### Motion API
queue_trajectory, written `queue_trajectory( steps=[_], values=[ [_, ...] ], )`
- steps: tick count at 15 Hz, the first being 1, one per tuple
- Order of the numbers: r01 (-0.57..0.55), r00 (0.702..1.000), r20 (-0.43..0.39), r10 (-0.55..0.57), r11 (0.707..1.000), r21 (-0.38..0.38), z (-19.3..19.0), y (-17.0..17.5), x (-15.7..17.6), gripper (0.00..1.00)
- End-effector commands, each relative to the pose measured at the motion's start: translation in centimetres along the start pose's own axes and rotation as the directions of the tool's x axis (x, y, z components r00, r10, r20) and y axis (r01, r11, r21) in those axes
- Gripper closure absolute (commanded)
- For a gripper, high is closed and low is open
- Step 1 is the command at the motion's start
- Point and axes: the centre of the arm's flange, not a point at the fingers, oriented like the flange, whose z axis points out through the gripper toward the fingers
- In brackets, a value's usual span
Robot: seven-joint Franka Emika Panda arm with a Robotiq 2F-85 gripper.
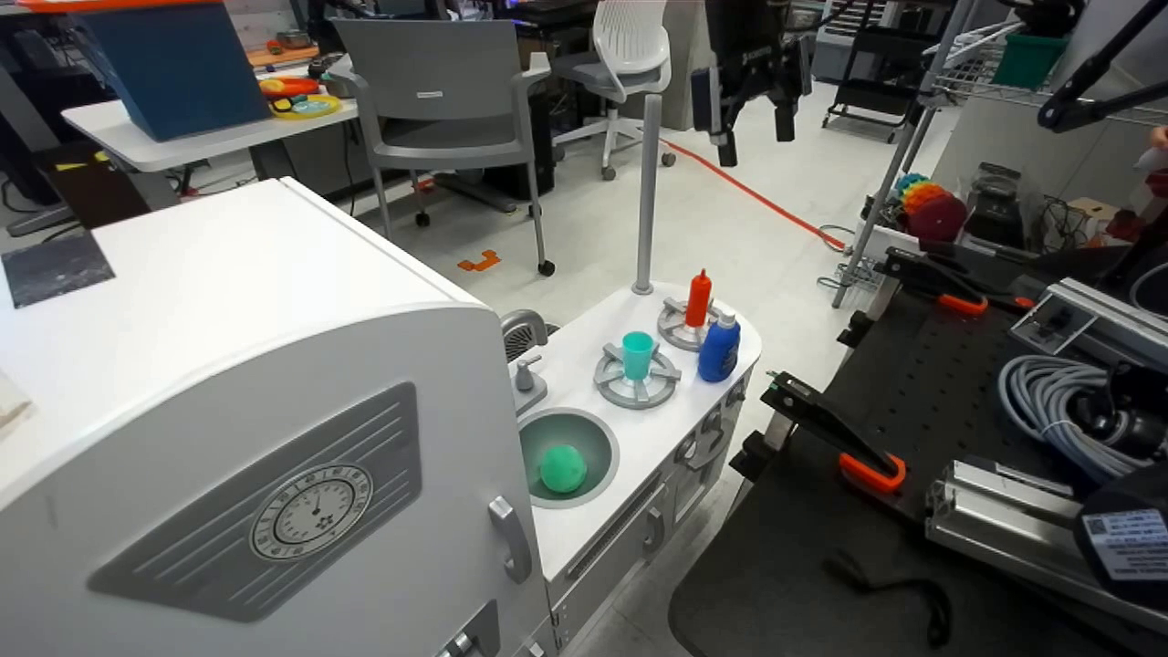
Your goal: Put the orange bottle in the blue cup
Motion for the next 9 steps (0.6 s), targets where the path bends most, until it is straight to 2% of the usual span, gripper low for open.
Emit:
queue_trajectory(
  steps=[1, 4, 9],
  values=[
    [-0.083, 0.996, -0.014, 0.084, 0.995, 0.047, 3.8, 1.8, 5.3, 0.0],
    [-0.113, 0.993, -0.027, 0.115, 0.991, 0.067, 8.3, 2.9, 7.6, 0.0],
    [-0.13, 0.989, -0.071, 0.129, 0.991, -0.007, 16.2, 3.0, 10.3, 0.0]
  ],
)
